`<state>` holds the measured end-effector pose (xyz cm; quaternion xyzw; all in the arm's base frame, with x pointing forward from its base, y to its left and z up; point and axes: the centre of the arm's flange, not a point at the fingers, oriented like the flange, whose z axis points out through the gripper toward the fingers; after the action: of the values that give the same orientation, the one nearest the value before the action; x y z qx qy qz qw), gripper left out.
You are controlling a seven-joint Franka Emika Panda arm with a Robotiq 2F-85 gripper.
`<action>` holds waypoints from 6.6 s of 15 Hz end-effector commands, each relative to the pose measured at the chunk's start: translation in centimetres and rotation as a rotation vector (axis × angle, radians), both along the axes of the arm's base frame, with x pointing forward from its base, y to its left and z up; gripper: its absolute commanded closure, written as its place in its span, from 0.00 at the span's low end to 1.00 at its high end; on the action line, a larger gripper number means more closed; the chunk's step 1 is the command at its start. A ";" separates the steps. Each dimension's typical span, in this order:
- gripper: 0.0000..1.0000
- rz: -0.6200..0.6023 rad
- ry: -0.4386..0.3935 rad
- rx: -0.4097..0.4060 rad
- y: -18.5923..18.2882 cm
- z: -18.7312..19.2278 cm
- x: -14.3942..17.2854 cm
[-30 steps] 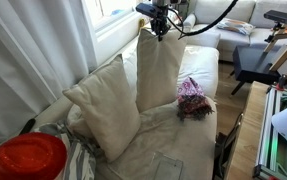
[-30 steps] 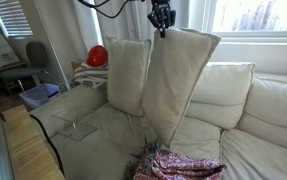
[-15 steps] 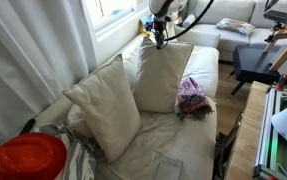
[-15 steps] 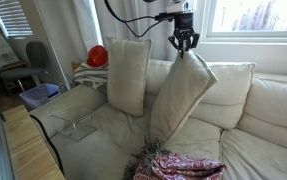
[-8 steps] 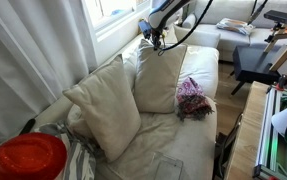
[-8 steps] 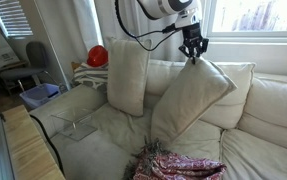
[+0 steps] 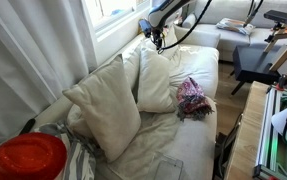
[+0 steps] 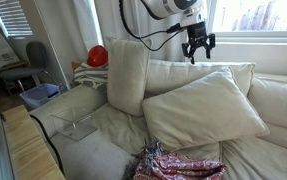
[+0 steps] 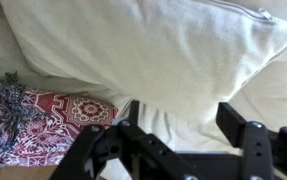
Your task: Lay the right pillow on the couch, the put the red cloth on top of it
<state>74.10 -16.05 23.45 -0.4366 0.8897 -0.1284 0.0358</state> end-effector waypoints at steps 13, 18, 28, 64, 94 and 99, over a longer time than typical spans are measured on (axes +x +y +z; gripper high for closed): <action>0.00 0.555 0.216 0.075 5.9 -3.9 -0.6; 0.00 0.808 0.337 0.125 11.2 -8.3 -0.7; 0.00 0.898 0.404 0.177 13.2 -12.0 -1.7; 0.97 0.633 0.432 -0.066 10.9 -16.2 -4.6; 0.00 0.557 0.238 -0.073 7.8 -16.6 -6.3; 0.00 0.589 0.230 -0.087 6.4 -15.7 -6.0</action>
<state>68.11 -9.61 7.78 -0.6882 0.7169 -0.1002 -0.0484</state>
